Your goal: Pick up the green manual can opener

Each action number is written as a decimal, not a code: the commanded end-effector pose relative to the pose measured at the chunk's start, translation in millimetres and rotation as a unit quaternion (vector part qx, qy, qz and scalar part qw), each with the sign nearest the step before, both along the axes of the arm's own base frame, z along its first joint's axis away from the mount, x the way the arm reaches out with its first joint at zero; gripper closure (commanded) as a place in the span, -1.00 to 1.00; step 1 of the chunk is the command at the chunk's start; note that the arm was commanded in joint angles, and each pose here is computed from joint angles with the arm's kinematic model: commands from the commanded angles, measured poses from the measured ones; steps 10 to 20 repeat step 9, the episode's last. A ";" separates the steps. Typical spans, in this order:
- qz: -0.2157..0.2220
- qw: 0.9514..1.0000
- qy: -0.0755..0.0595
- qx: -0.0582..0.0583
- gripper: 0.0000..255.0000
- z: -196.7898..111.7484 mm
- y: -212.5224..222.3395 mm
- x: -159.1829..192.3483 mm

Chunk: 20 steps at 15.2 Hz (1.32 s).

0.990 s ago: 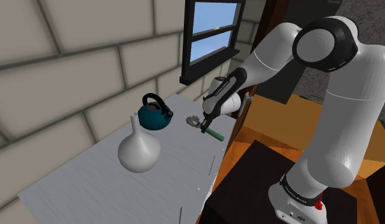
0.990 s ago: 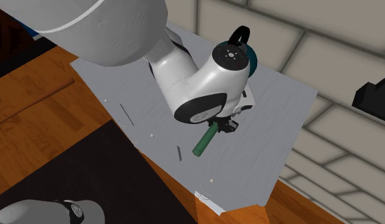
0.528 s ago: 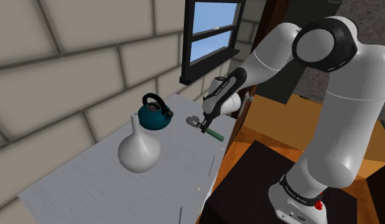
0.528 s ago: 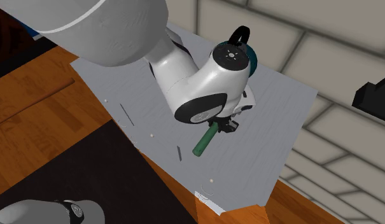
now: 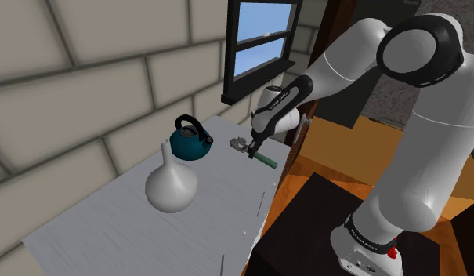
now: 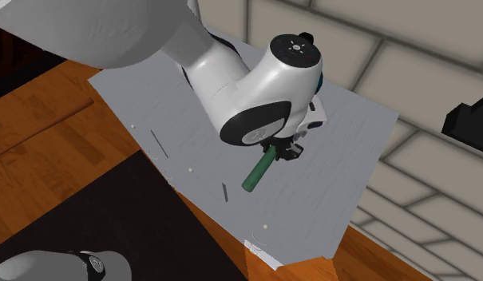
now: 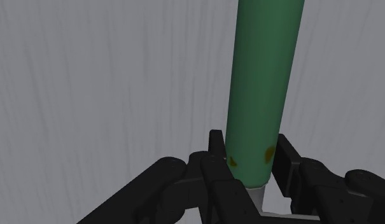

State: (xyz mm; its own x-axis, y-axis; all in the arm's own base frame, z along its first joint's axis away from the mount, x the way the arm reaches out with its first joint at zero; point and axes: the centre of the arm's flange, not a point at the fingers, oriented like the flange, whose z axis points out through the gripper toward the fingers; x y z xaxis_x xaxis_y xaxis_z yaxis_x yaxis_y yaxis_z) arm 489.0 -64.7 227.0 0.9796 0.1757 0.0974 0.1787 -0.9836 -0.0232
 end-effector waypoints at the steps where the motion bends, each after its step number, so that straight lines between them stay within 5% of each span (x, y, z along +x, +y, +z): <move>1: 0.000 1.000 0.000 0.000 1.00 11.4 0.0 -0.7; 7: 0.000 1.000 0.000 0.000 1.00 43.1 0.0 -0.7; 20: 0.000 1.000 0.000 0.000 1.00 43.9 0.0 -0.7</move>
